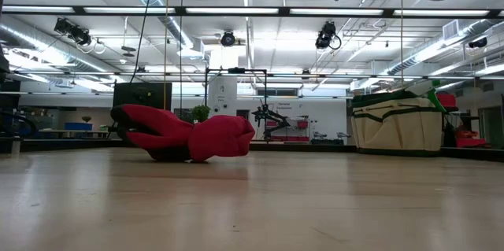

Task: Pick & Place Garden tools in Gardening bag
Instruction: Put the green shear scissors into the gardening bag

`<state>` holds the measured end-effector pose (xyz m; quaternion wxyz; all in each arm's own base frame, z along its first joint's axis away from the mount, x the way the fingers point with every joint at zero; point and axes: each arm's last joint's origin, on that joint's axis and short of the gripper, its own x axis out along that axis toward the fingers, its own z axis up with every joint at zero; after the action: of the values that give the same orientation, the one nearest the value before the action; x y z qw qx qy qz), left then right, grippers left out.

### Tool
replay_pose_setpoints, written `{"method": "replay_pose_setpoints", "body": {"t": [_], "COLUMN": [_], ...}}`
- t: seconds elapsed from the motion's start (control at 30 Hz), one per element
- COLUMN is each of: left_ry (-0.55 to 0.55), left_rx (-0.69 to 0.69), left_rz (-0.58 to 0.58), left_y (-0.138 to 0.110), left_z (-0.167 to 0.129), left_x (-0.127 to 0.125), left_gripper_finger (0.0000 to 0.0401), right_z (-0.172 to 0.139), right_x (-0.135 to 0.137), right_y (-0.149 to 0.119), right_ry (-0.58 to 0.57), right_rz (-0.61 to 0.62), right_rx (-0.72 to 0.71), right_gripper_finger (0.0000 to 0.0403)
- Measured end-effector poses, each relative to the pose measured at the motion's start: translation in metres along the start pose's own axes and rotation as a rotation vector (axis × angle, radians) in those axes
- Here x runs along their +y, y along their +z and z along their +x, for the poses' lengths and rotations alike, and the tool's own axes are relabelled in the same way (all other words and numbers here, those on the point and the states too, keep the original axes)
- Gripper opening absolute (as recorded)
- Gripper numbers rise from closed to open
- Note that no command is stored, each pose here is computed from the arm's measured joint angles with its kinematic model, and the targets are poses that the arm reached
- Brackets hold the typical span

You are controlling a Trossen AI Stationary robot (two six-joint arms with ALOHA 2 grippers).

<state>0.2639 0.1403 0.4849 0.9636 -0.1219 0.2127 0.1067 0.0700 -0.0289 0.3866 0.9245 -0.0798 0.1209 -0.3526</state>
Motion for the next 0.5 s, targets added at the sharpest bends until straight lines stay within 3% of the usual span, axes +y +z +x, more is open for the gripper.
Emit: {"method": "replay_pose_setpoints", "body": {"t": [0.5], "left_ry": [-0.007], "left_rx": [-0.001], "left_rz": [-0.001], "left_y": [0.000], "left_z": [0.000], "left_x": [0.000], "left_gripper_finger": [0.0001], "right_z": [0.028], "right_x": [0.019], "right_y": [-0.053], "right_ry": [-0.231], "right_rz": [0.039], "right_rx": [-0.066], "right_gripper_finger": [0.0052]}}
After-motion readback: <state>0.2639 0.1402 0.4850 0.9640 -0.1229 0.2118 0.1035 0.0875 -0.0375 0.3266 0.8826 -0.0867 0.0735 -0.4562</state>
